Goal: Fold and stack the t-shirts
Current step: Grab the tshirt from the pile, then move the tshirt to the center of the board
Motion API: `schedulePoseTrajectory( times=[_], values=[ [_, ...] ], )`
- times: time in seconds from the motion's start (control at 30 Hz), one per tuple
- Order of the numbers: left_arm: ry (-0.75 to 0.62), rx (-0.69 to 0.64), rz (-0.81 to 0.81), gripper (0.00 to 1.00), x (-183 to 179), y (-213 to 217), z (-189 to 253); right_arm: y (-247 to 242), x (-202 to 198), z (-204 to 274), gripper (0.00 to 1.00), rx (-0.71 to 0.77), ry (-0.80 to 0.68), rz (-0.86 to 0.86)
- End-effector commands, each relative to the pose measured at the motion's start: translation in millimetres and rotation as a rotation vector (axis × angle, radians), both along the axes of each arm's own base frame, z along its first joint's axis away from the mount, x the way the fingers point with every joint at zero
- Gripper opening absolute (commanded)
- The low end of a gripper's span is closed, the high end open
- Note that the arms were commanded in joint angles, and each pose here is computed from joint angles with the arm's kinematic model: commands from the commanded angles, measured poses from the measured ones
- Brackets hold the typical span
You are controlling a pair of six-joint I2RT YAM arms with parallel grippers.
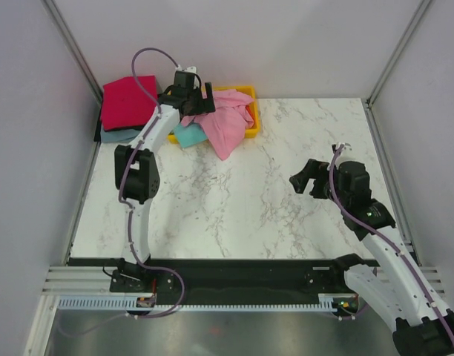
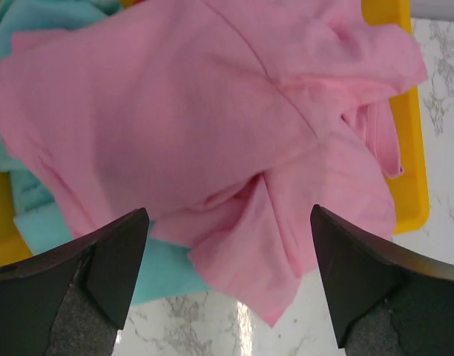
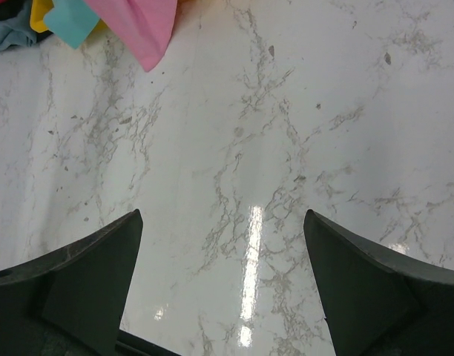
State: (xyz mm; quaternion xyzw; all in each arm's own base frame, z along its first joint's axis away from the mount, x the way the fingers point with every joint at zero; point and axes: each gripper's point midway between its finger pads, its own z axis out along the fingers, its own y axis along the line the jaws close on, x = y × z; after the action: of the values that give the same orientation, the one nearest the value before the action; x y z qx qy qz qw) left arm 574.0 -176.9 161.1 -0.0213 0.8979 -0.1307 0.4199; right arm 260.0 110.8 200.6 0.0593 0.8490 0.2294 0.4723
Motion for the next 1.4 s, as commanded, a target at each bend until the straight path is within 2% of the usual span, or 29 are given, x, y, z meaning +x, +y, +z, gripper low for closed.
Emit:
schedulePoseTrajectory(
  times=[0.0,0.03,0.13,0.33,0.37,0.43,0.47,0.53,0.7,0.8,0.87,0.9,0.93,1.0,1.03,1.1,1.13,1.17,1.2,1.23,1.27,1.3,1.33,1.37],
  values=[
    [-0.096,0.038,0.049,0.98,35,7,25,8,-10,-11,0.98,0.016,0.040,0.053],
    [-0.075,0.059,0.065,0.98,41,10,6,9,-10,-12,0.98,0.022,0.046,0.058],
    [-0.078,0.086,0.077,0.94,53,13,-9,12,-13,-16,0.98,0.029,0.057,0.076],
    [-0.100,0.073,0.073,0.63,62,8,-7,10,-12,-24,0.98,0.004,0.068,0.077],
    [-0.108,0.069,0.072,0.49,61,8,-2,10,-12,-25,0.98,0.000,0.070,0.077],
    [-0.118,0.072,0.070,0.33,62,9,3,10,-11,-30,0.98,-0.002,0.080,0.077],
    [-0.127,0.074,0.066,0.18,61,8,7,10,-10,-31,0.98,-0.003,0.084,0.075],
    [-0.155,0.083,0.077,0.03,60,12,25,11,-9,-33,0.98,-0.002,0.085,0.076],
    [-0.304,0.034,0.058,0.02,54,9,114,10,-7,-32,0.98,-0.003,0.076,0.067],
    [-0.466,-0.055,0.038,0.02,36,4,207,8,-5,-30,0.98,-0.004,0.069,0.058],
    [-0.629,-0.136,-0.029,0.02,10,-4,286,7,-4,-28,0.98,-0.003,0.060,0.049],
    [-0.684,-0.162,-0.078,0.02,-3,-11,310,6,-3,-26,0.98,-0.004,0.054,0.037],
    [-0.773,-0.186,-0.101,0.02,-29,-9,355,5,-3,-25,0.98,-0.002,0.049,0.031],
    [-0.896,-0.210,-0.144,0.02,-62,-8,406,2,-2,-19,0.98,-0.003,0.028,0.013],
    [-0.967,-0.229,-0.149,0.02,-97,1,443,2,-2,-16,0.98,0.004,0.021,0.005],
    [-1.005,-0.242,-0.151,0.02,-134,11,468,1,-2,-11,0.98,0.013,0.009,-0.001],
    [-0.958,-0.234,-0.153,0.02,-137,12,452,1,-2,-10,0.98,0.021,0.007,-0.010],
    [-1.021,-0.253,-0.151,0.02,-189,27,483,0,-3,-7,0.98,0.028,-0.003,-0.013],
    [-1.013,-0.255,-0.130,0.02,-205,35,480,0,-4,-5,0.98,0.035,-0.007,-0.019],
    [-0.905,-0.235,-0.114,0.02,-195,35,434,0,-4,-5,0.98,0.036,-0.009,-0.023],
    [-0.887,-0.236,-0.087,0.02,-213,44,424,-1,-4,-5,0.98,0.039,-0.010,-0.029],
    [-0.915,-0.276,-0.026,0.04,-254,64,430,-1,-5,-6,0.98,0.039,-0.008,-0.029],
    [-0.871,-0.276,-0.012,0.09,-267,70,408,-1,-5,-7,0.98,0.037,-0.006,-0.026],
    [-0.724,-0.252,-0.005,0.25,-261,67,344,1,-6,-8,0.98,0.034,0.001,-0.012]
  ],
)
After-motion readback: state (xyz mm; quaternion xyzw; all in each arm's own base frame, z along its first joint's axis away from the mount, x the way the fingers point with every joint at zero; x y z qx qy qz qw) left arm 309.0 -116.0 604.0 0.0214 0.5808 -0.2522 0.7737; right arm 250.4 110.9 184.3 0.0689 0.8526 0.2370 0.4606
